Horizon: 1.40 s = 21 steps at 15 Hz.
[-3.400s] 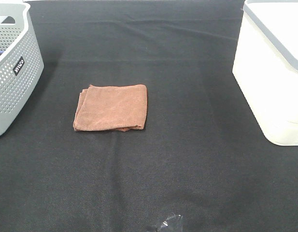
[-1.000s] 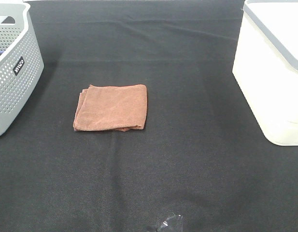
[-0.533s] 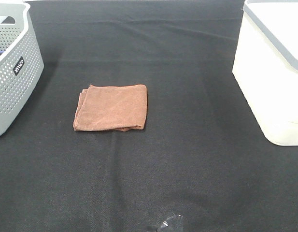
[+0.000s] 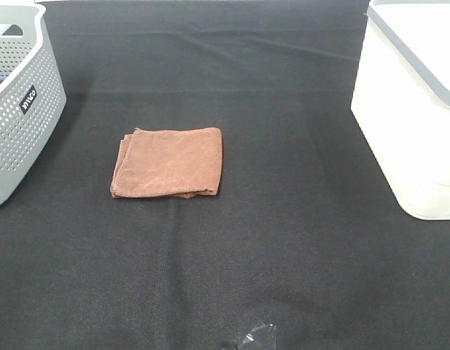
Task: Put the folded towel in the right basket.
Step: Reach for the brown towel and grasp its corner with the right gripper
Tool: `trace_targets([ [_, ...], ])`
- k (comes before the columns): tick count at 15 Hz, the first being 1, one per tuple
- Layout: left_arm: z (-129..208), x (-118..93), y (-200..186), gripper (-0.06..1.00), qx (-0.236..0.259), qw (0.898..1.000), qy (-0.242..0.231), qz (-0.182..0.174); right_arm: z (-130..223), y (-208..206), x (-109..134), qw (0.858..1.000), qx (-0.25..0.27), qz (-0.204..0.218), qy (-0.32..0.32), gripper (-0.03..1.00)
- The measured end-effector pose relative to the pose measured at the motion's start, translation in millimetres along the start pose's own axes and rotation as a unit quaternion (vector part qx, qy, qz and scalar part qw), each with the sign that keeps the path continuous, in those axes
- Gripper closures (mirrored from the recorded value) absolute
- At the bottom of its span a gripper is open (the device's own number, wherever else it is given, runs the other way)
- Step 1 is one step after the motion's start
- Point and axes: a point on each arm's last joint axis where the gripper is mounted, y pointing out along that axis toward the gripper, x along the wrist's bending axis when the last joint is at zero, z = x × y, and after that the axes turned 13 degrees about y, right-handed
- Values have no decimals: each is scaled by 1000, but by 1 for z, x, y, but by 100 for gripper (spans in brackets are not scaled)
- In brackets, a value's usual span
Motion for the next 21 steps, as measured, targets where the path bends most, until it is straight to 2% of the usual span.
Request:
trace_targets([
  [3,0,0,0,-4,0,1000,0,0,-6,3,2,1000,12,3,-11,-1],
  [5,0,0,0,-4,0,1000,0,0,-53,22,21,995,103,11,-6,-1],
  [7,0,0,0,-4,0,1000,0,0,-98,51,42,981,192,6,10,-1],
  [9,0,0,0,-4,0,1000,0,0,-139,85,61,973,229,-2,23,-1],
  [11,0,0,0,-4,0,1000,0,0,-173,126,81,966,256,-29,31,-1],
  [13,0,0,0,-4,0,1000,0,0,-185,157,95,955,284,-67,47,-1],
  [14,0,0,0,-4,0,1000,0,0,-184,184,113,942,311,-108,57,-1],
  [15,0,0,0,-4,0,1000,0,0,-176,204,132,934,328,-132,53,-1],
  [18,0,0,0,-4,0,1000,0,0,-120,263,203,902,386,-192,31,-1],
  [20,0,0,0,-4,0,1000,0,0,-74,301,232,875,433,-214,29,-1],
  [21,0,0,0,-4,0,1000,0,0,-74,301,232,875,433,-214,29,-1],
])
